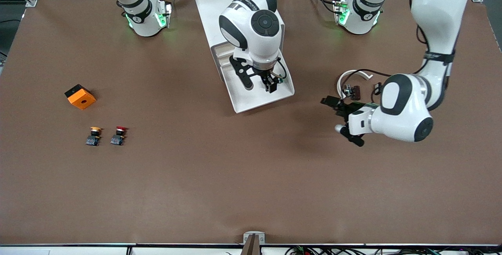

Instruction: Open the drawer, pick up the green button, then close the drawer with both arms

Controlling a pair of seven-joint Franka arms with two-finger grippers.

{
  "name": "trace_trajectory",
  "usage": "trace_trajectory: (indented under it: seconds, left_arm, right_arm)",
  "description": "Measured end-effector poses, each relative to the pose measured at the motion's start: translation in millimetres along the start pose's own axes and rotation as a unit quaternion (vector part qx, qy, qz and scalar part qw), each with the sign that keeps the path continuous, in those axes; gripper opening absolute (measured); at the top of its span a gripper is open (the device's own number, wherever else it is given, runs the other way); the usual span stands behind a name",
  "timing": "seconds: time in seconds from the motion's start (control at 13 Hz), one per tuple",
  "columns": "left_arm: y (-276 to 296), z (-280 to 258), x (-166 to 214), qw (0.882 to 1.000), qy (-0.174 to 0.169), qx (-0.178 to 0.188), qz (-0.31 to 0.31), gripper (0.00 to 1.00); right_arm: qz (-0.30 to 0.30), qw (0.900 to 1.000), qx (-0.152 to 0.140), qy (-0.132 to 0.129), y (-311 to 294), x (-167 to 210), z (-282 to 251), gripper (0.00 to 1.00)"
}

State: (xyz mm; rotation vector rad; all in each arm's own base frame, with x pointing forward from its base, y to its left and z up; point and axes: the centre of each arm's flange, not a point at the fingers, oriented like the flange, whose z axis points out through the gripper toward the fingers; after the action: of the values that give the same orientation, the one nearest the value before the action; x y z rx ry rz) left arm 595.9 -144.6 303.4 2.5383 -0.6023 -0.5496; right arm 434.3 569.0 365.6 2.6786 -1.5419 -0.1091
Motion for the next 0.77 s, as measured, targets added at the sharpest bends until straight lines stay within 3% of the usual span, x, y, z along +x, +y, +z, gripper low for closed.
trace_trajectory:
  seconds: [0.15,0.31,0.54,0.77]
  left_arm:
    - [-19.3,-44.2,-24.1,0.996,-0.009,0.082,-0.026,1.00]
    - [-42.6,-82.0,-47.3,0.990,-0.001,0.134,-0.052,1.00]
    - [-68.6,-128.0,-73.7,0.979,0.025,0.174,-0.099,1.00]
    - [-79.1,-166.6,-91.7,0.966,0.068,0.183,-0.167,1.00]
  right_arm:
    - [-0.005,1.000,-0.001,0.001,0.4,-8.0,11.0,1.00]
    - [-0.011,1.000,-0.004,0.002,0.2,-12.6,20.7,1.00]
    - [-0.023,1.000,-0.002,0.000,0.1,-24.7,39.2,1.00]
    - [-0.033,0.999,-0.009,0.004,2.8,-33.9,54.3,1.00]
